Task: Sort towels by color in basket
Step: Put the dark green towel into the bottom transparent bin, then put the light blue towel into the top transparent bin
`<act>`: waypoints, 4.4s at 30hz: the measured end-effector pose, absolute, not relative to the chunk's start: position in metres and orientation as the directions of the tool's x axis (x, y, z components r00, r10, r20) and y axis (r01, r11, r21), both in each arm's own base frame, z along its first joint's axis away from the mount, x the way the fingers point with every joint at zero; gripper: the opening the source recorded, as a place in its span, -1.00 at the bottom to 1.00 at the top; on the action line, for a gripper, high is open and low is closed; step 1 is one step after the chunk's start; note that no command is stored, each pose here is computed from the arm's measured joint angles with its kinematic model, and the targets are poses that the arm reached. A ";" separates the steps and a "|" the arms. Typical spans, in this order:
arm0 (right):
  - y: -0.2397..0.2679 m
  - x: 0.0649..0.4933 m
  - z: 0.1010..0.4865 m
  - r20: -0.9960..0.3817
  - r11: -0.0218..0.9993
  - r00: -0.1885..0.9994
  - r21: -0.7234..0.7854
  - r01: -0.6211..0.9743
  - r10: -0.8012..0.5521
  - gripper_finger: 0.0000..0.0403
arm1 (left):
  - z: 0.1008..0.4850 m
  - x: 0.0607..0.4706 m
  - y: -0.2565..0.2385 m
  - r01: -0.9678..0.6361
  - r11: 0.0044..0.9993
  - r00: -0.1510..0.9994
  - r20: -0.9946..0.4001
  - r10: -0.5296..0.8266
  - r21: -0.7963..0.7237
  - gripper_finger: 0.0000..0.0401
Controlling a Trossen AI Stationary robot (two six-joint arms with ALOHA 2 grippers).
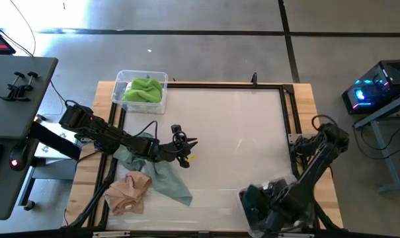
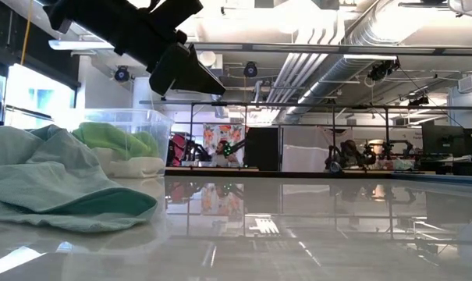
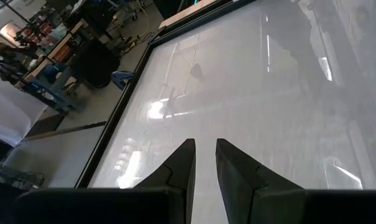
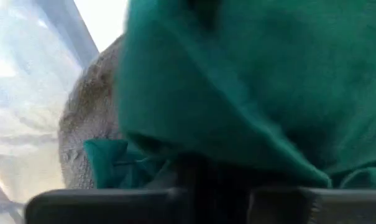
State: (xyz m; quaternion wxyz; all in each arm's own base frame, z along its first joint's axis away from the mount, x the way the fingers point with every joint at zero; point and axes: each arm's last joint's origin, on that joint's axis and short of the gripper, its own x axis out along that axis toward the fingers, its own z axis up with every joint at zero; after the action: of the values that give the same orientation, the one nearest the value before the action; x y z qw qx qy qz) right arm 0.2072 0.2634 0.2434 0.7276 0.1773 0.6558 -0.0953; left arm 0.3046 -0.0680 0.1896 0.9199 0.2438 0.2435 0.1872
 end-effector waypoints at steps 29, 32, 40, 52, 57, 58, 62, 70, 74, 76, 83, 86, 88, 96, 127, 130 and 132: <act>0.161 0.243 0.346 -0.698 0.986 0.707 -0.010 -0.169 0.114 -0.28 | 0.191 0.303 -0.066 -0.301 0.761 0.771 -0.322 0.549 0.575 -0.75; 0.140 0.271 0.329 -0.625 0.953 0.756 -0.061 -0.296 0.194 -0.28 | 0.192 0.297 -0.065 -0.408 0.655 0.680 -0.268 0.683 0.635 -0.75; 0.070 0.304 0.257 -0.386 0.964 0.912 -0.159 -0.212 0.137 -0.28 | 0.219 0.255 -0.078 -0.460 0.704 0.669 -0.310 0.676 0.542 -0.75; 0.035 0.281 0.212 -0.080 0.977 0.989 -0.161 -0.137 0.126 -0.28 | 0.235 0.173 -0.056 -0.479 0.875 0.426 -0.853 0.301 0.069 -0.67; 0.035 0.280 0.210 -0.089 0.977 0.988 -0.161 -0.140 0.127 -0.28 | 0.227 0.163 -0.054 -0.567 0.824 0.318 -0.918 0.237 0.017 -0.37; 0.035 0.280 0.210 -0.089 0.977 0.988 -0.162 -0.141 0.127 -0.28 | 0.226 0.164 -0.054 -0.581 0.814 0.320 -0.918 0.236 0.007 -0.29; 0.035 0.280 0.209 -0.106 0.977 0.986 -0.160 -0.143 0.128 -0.28 | 0.213 0.166 -0.056 -0.603 0.797 0.350 -0.910 0.222 -0.037 0.07; 0.035 0.280 0.206 -0.136 0.979 0.982 -0.144 -0.147 0.127 -0.28 | 0.167 0.165 -0.062 -0.557 0.828 0.372 -0.910 0.184 -0.060 0.43; 0.035 0.280 0.205 -0.140 0.980 0.982 -0.137 -0.147 0.127 -0.28 | 0.147 0.163 -0.066 -0.431 0.898 0.283 -0.933 0.225 0.086 0.37; 0.035 0.280 0.205 -0.141 0.980 0.982 -0.136 -0.147 0.127 -0.28 | 0.139 0.165 -0.068 -0.374 0.914 0.244 -0.933 0.262 0.159 0.28; 0.035 0.280 0.204 -0.157 0.981 0.979 -0.127 -0.148 0.127 -0.28 | 0.123 0.174 -0.074 -0.233 0.950 0.205 -0.944 0.258 0.208 -0.39; 0.035 0.279 0.202 -0.178 0.983 0.976 -0.108 -0.148 0.127 -0.28 | 0.126 0.181 -0.078 -0.160 0.976 0.267 -0.946 0.185 0.146 -0.83; 0.035 0.279 0.200 -0.198 0.985 0.972 -0.092 -0.147 0.126 -0.28 | 0.136 0.188 -0.080 -0.137 0.985 0.300 -0.943 0.142 0.104 -0.93; 0.035 0.278 0.198 -0.222 0.991 0.967 -0.025 -0.134 0.125 -0.28 | 0.249 0.222 -0.080 -0.091 0.965 0.631 -0.736 0.246 0.245 -0.97; 0.034 0.278 0.197 -0.229 0.994 0.968 -0.021 -0.108 0.100 -0.28 | 0.394 0.161 0.115 -0.368 0.195 -0.015 -0.215 0.976 0.909 -1.00; 0.034 0.278 0.197 -0.229 0.994 0.968 -0.021 -0.108 0.100 -0.28 | 0.376 0.163 0.125 -0.326 0.261 -0.034 -0.287 0.957 0.909 -1.00; 0.034 0.278 0.197 -0.229 0.994 0.968 -0.022 -0.108 0.100 -0.28 | 0.362 0.166 0.130 -0.307 0.359 0.008 -0.375 0.927 0.881 -1.00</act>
State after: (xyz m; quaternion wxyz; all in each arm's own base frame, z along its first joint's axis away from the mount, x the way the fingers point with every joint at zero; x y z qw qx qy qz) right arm 0.2784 0.0337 0.1969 0.9919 -0.0170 0.1145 0.0525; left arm 0.1661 0.1298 0.3619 0.6432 0.3003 0.5157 0.4798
